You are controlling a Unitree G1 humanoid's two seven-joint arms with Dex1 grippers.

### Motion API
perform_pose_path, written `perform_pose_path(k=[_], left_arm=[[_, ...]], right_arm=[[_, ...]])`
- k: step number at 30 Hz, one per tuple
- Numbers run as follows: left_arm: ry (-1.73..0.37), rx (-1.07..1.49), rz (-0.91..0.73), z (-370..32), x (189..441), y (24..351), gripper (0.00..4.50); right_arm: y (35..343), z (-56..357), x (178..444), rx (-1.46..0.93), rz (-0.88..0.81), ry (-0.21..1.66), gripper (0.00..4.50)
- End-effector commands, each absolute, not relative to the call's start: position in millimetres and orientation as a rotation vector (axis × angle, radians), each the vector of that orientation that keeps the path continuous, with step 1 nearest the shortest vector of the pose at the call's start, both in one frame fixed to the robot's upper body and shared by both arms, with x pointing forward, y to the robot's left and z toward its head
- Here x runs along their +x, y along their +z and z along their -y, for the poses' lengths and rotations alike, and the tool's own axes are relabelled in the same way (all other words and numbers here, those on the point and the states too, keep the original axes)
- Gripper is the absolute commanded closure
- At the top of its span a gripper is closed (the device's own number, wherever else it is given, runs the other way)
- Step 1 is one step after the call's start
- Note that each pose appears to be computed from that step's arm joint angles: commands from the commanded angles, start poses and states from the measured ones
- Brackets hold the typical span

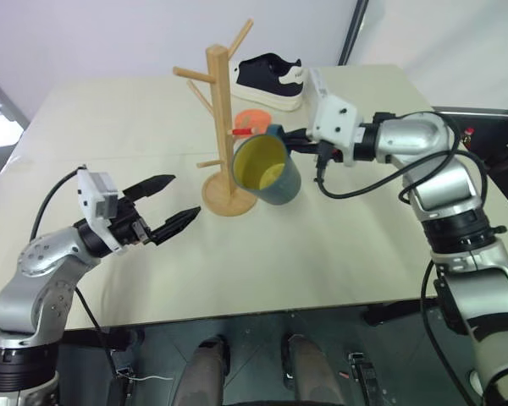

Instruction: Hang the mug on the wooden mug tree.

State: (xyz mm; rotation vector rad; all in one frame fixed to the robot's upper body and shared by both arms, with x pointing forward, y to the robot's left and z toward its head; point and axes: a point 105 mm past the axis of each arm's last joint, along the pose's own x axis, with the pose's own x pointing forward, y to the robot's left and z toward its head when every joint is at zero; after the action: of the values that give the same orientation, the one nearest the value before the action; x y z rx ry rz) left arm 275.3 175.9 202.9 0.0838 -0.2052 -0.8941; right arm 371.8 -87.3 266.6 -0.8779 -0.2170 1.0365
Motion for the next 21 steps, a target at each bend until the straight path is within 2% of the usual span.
perform_pose_path(k=[1, 21], left_arm=[[-0.882, 0.100, 0.263, -177.1, 269.6, 216.7, 0.00], [-0.881, 0.093, 0.281, -171.4, 275.8, 217.2, 0.00]], right_arm=[[288.8, 77.7, 370.2, -0.903, 0.297, 1.036, 4.48], [277.8, 41.8, 391.7, -0.936, 0.237, 1.033, 4.48]])
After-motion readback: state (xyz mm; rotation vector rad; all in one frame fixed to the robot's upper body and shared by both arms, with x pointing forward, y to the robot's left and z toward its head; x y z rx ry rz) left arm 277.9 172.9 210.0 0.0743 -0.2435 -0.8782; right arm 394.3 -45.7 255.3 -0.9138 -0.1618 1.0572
